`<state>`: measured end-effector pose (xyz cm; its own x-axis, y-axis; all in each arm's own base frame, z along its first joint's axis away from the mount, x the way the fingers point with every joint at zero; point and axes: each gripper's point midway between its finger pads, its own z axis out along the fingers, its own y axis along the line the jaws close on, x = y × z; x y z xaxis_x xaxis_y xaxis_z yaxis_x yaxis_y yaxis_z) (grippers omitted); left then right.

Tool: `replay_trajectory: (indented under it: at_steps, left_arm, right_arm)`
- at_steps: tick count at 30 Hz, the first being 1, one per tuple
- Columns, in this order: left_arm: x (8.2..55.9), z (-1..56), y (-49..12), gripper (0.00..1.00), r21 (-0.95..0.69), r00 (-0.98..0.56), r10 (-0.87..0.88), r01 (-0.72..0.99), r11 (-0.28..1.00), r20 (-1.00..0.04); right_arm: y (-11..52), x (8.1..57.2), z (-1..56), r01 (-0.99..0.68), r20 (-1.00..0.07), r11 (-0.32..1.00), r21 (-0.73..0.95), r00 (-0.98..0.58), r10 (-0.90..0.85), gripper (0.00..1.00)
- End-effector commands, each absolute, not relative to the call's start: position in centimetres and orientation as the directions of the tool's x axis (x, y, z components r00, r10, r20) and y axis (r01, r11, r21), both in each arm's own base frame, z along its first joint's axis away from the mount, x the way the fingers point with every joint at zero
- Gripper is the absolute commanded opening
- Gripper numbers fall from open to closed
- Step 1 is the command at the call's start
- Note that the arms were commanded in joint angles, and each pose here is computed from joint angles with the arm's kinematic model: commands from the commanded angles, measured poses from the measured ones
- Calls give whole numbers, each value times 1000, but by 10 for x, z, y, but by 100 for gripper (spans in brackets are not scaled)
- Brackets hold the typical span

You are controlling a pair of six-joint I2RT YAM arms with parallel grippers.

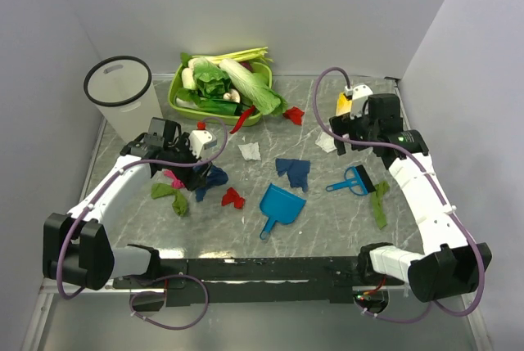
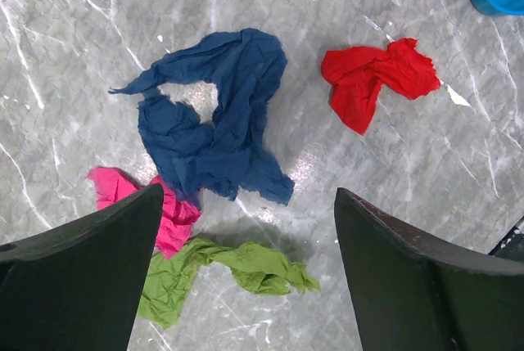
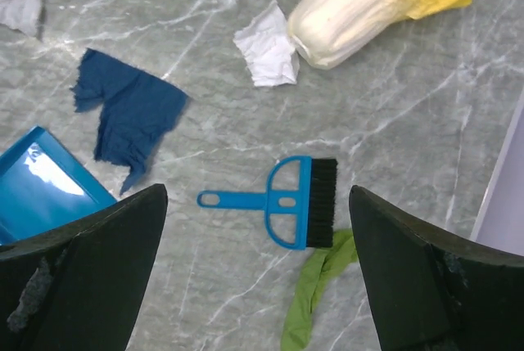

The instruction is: Sweep away the paper scraps from the table

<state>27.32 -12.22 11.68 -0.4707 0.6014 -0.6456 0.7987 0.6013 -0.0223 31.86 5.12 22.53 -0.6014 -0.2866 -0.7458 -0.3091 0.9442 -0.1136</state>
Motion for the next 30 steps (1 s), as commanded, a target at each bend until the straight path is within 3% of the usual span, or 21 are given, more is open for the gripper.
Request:
replay_trajectory:
  at_steps: [1,6,14,22,27,30]
  left_arm:
    - [277,127,-129,90,-21,-449,586,805,592,-675]
    - [268,122,-128,90,-25,-438,605,822,569,-665]
    - [257,113,-130,90,-57,-445,635,844,534,-631]
    - [248,110,-127,88,-57,-422,682,871,488,-598]
    - [248,116,-125,84,-30,-403,690,874,484,-601]
    - [246,122,-125,82,-20,-380,695,885,466,-611]
  right_arm:
    - [69,316,242,-422,-784,900,-106,-521,-337,100]
    - [99,277,223,-710,-736,701,-70,-438,-516,100]
    - [88,282,205,-707,-687,697,-119,-448,-572,100]
    - [73,340,225,-488,-757,868,-96,-531,-382,92]
    - [100,354,219,-559,-753,829,25,-556,-352,88]
    - [119,343,204,-679,-717,732,48,-534,-448,84]
